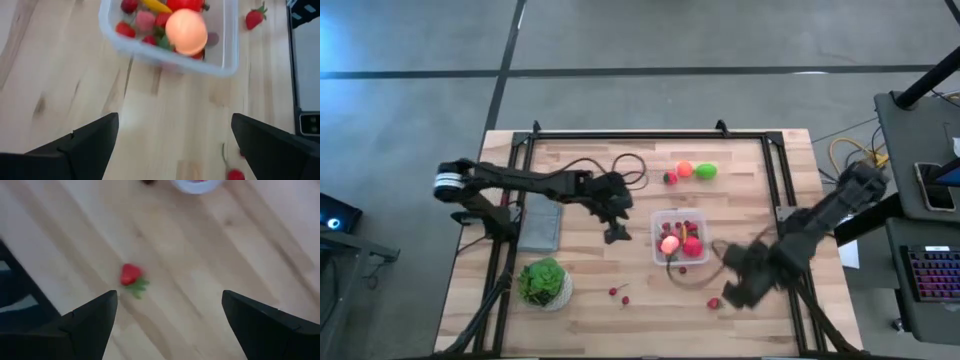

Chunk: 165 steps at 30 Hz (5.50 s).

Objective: Pick and placing Produce into tupperware
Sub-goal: Put the bottom strawberry into the transparent bin, then put the top left cherry into the transparent bin

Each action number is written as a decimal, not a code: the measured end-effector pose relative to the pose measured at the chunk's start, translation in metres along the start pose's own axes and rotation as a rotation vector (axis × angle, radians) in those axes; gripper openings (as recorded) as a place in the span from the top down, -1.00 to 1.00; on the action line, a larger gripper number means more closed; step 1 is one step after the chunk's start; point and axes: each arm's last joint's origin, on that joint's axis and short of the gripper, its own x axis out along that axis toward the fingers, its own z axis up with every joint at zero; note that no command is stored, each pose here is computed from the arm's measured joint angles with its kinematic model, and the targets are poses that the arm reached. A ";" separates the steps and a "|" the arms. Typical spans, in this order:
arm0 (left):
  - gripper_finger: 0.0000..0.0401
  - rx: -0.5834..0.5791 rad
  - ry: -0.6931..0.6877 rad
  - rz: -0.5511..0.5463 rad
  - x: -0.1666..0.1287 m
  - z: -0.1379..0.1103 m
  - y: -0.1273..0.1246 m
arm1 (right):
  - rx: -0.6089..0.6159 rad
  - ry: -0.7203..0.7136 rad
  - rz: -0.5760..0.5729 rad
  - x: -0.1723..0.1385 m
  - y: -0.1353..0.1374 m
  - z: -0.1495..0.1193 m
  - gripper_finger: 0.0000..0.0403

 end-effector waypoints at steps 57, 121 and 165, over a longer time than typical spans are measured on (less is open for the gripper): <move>-0.86 -0.100 -0.217 -0.039 -0.015 -0.066 0.008 | -0.385 0.058 -0.199 0.118 0.084 -0.024 -0.11; -0.86 -0.125 -0.171 -0.052 -0.015 -0.070 0.008 | 0.093 -0.278 -0.053 0.023 -0.037 0.122 -0.22; -0.50 0.269 0.422 0.134 -0.019 -0.083 -0.114 | 0.363 -0.322 0.040 0.009 -0.024 0.096 -0.27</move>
